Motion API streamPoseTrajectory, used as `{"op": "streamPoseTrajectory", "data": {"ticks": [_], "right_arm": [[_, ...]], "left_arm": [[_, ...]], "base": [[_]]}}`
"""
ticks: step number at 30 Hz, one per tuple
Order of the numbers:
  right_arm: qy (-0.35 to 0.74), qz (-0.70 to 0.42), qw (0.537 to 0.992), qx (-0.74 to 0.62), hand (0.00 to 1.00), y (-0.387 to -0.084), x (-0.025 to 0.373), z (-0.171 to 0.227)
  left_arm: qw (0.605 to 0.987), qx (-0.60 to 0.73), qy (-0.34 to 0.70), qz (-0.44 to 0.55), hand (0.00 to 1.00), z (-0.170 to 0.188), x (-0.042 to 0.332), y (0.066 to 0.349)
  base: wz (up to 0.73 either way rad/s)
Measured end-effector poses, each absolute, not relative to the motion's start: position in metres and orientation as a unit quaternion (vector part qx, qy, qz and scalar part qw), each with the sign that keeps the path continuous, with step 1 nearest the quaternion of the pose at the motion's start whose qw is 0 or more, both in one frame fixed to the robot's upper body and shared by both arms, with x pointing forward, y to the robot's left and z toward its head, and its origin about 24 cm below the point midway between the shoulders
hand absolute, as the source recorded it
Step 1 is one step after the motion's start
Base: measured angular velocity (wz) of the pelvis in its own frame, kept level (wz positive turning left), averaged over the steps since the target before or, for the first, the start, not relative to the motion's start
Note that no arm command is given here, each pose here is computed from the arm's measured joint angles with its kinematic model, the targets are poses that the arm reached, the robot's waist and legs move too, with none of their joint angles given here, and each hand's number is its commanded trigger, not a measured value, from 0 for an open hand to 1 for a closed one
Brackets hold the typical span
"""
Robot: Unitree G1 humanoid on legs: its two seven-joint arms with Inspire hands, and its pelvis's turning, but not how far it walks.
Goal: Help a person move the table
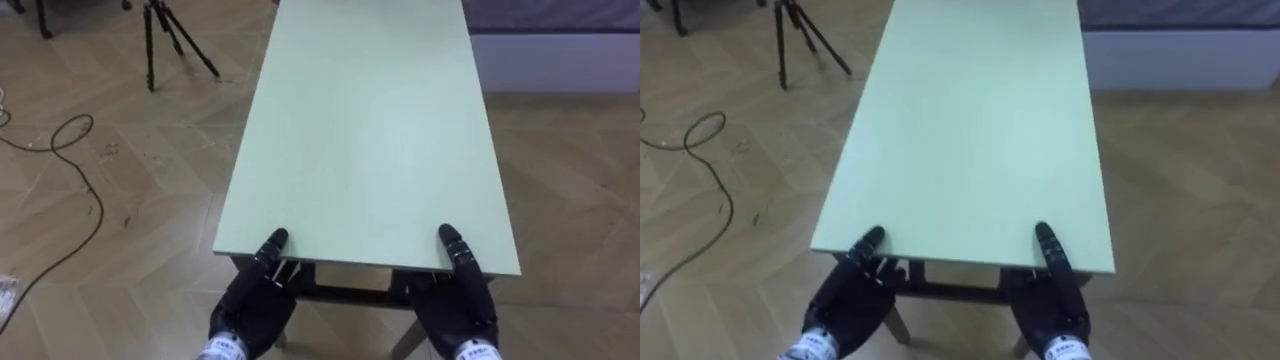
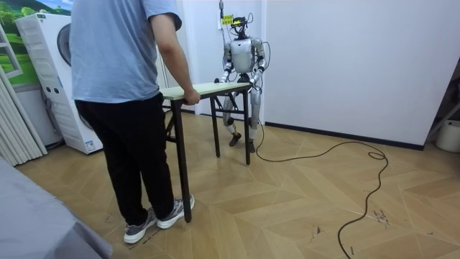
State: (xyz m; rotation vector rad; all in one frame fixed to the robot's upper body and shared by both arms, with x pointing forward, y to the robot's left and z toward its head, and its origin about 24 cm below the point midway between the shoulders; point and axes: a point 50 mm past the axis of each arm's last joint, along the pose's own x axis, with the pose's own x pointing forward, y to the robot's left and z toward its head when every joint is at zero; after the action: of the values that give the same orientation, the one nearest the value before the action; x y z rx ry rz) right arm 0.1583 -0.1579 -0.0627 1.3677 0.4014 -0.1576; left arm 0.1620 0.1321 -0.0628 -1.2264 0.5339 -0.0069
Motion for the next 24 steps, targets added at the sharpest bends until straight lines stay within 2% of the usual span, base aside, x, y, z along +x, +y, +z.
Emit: {"op": "streamPoseTrajectory", "data": {"ticks": [3, 8, 13, 24], "right_arm": [[0.181, -0.063, 0.754, 0.629, 1.00, -0.156, 0.163, -0.060], [0.175, -0.058, 0.748, 0.637, 1.00, -0.149, 0.164, -0.057], [0.168, -0.037, 0.751, 0.638, 1.00, -0.141, 0.177, -0.051], [0.157, -0.047, 0.749, 0.642, 1.00, -0.142, 0.177, -0.051]], "left_arm": [[0.786, -0.571, 0.238, -0.006, 1.00, -0.058, 0.159, 0.133], [0.800, -0.557, 0.222, -0.011, 1.00, -0.051, 0.164, 0.143], [0.807, -0.554, 0.202, -0.008, 1.00, -0.042, 0.170, 0.147], [0.812, -0.547, 0.204, -0.010, 1.00, -0.040, 0.170, 0.148]], "base": [[-0.61], [0.03], [-0.35], [0.03]]}}
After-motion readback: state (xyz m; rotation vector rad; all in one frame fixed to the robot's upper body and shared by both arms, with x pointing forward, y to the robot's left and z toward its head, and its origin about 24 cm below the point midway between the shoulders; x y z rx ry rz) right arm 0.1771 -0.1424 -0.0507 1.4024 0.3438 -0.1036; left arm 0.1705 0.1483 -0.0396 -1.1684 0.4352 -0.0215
